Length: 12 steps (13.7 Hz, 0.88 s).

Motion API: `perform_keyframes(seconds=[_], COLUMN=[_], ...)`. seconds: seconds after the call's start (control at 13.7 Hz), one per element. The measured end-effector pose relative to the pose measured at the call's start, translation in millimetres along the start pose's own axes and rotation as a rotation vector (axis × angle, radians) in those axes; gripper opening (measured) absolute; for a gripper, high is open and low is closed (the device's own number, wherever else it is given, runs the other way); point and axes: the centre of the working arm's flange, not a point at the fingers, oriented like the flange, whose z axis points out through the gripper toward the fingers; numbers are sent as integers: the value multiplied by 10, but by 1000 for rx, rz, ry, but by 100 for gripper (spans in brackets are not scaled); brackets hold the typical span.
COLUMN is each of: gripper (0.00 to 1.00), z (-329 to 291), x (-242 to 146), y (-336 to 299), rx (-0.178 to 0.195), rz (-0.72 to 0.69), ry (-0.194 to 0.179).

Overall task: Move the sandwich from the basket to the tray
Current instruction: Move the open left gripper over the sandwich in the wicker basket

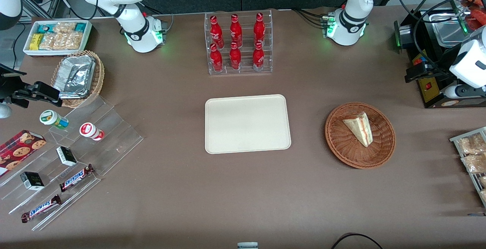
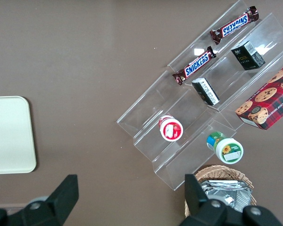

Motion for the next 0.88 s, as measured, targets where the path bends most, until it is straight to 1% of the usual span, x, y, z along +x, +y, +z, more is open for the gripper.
perform_keyframes(seconds=[0.22, 0.29, 0.59, 0.66, 0.73, 0.88], gripper=[100, 100, 100, 100, 100, 100], z=[-9, 24, 541, 701, 849, 1123], x=[24, 42, 239, 292, 341, 417], y=[-14, -15, -18, -19, -17, 15], rx=[10, 11, 14, 14, 14, 9], rz=[3, 3, 2, 2, -3, -69], ry=[18, 17, 21, 30, 48, 94])
